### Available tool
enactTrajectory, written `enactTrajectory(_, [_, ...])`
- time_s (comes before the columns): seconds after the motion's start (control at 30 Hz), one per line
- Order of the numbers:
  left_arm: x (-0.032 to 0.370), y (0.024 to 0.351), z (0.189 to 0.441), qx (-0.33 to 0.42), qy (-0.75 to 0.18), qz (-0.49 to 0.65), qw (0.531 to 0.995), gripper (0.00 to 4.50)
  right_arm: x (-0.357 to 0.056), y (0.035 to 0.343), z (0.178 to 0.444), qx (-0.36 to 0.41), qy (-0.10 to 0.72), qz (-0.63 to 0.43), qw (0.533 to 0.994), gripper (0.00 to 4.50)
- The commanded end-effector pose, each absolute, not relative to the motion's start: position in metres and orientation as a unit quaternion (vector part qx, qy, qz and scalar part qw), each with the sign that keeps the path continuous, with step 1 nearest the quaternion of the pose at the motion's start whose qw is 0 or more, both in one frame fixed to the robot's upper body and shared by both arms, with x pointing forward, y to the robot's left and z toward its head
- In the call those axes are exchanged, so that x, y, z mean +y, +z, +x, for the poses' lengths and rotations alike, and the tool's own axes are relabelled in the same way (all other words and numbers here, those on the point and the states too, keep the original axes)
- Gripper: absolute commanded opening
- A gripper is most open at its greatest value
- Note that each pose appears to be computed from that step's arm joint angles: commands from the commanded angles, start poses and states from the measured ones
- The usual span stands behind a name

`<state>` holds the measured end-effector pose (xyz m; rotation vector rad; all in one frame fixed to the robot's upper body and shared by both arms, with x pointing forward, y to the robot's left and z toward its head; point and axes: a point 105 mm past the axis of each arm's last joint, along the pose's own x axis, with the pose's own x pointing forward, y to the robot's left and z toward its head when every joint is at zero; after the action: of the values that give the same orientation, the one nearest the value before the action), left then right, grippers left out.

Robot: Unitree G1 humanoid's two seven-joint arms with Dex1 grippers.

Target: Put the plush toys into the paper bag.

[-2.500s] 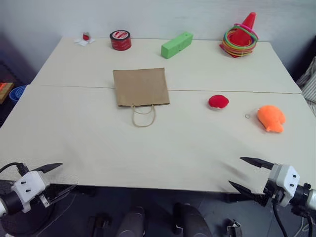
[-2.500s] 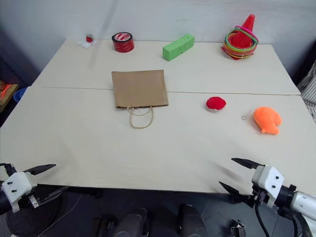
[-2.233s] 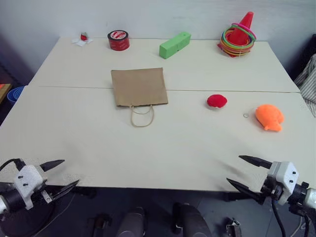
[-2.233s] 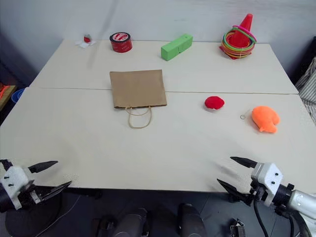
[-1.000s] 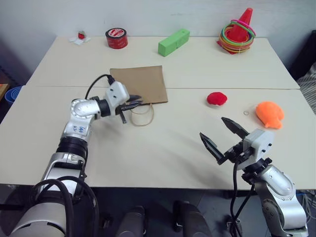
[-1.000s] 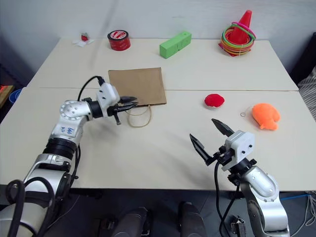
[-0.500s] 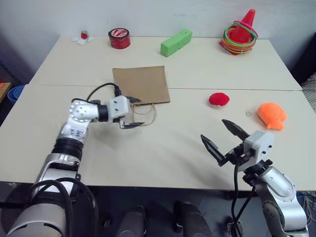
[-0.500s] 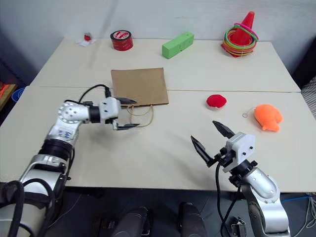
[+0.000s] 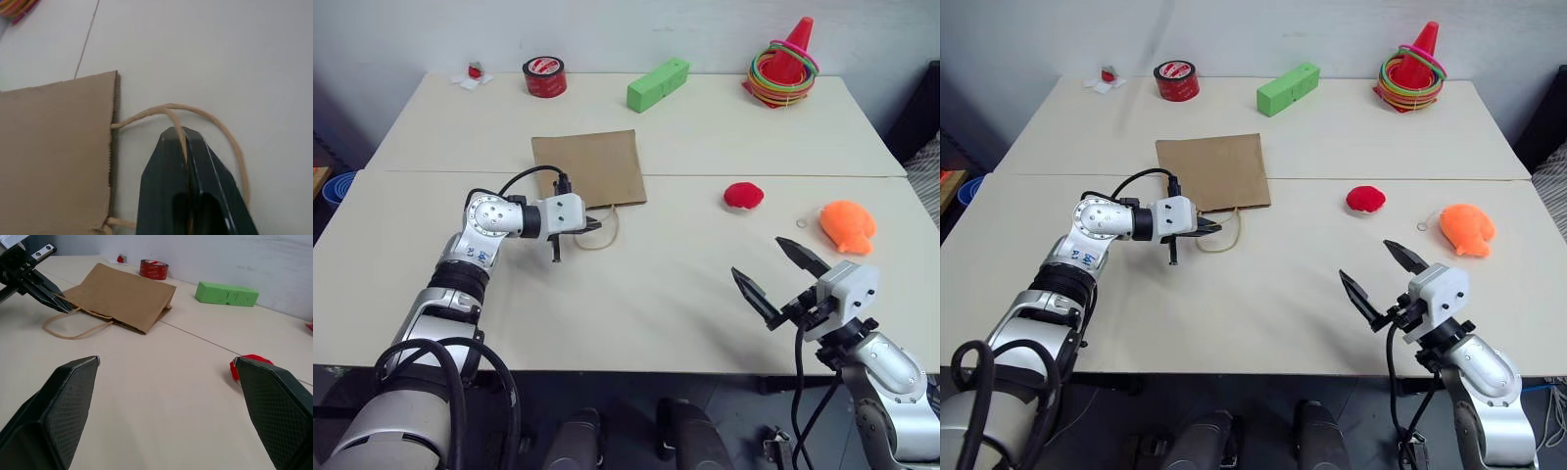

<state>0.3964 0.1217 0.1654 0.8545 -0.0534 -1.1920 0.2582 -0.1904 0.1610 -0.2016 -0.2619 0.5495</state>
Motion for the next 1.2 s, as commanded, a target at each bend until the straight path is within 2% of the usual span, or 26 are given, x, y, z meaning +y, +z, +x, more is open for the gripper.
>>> enactTrajectory(0.03, [0.091,0.234,0.384,-0.126,-0.572,0.268,0.765,0.0,-0.177,0.17,0.252,-0.142,0.313,-0.093,0.934,4.32])
enactTrajectory(0.1, [0.076,0.261,0.368,-0.151,-0.595,0.214,0.76,0.0,-0.163,0.168,0.247,-0.134,0.35,-0.078,0.924,3.89])
enactTrajectory(0.2, [0.062,0.276,0.339,-0.149,-0.637,0.171,0.737,0.0,-0.139,0.163,0.243,-0.119,0.394,-0.073,0.908,2.8])
enactTrajectory(0.27, [0.057,0.278,0.327,-0.137,-0.648,0.144,0.735,0.0,-0.124,0.161,0.247,-0.116,0.41,-0.07,0.902,2.0])
enactTrajectory(0.3, [0.056,0.276,0.322,-0.127,-0.653,0.14,0.734,0.0,-0.115,0.161,0.249,-0.113,0.419,-0.068,0.898,1.78])
enactTrajectory(0.37, [0.054,0.271,0.314,-0.113,-0.659,0.136,0.731,0.0,-0.101,0.161,0.256,-0.114,0.432,-0.072,0.892,1.05])
enactTrajectory(0.47, [0.052,0.273,0.306,-0.101,-0.654,0.103,0.743,0.0,-0.081,0.163,0.275,-0.118,0.426,-0.078,0.894,0.02])
enactTrajectory(0.67, [0.044,0.276,0.29,-0.088,-0.659,0.059,0.745,0.0,-0.07,0.157,0.306,-0.108,0.374,-0.112,0.914,0.02])
enactTrajectory(0.77, [0.041,0.279,0.288,-0.088,-0.66,0.035,0.746,0.0,-0.065,0.151,0.313,-0.096,0.366,-0.122,0.917,0.02])
enactTrajectory(0.97, [0.035,0.273,0.293,-0.05,-0.652,-0.02,0.757,0.0,-0.057,0.136,0.332,-0.073,0.32,-0.147,0.933,0.02])
enactTrajectory(1.1, [0.032,0.269,0.298,-0.025,-0.64,-0.065,0.765,0.0,-0.065,0.123,0.346,-0.058,0.259,-0.143,0.953,0.02])
enactTrajectory(1.2, [0.033,0.268,0.304,-0.017,-0.628,-0.081,0.773,0.0,-0.063,0.113,0.346,-0.046,0.26,-0.137,0.955,0.02])
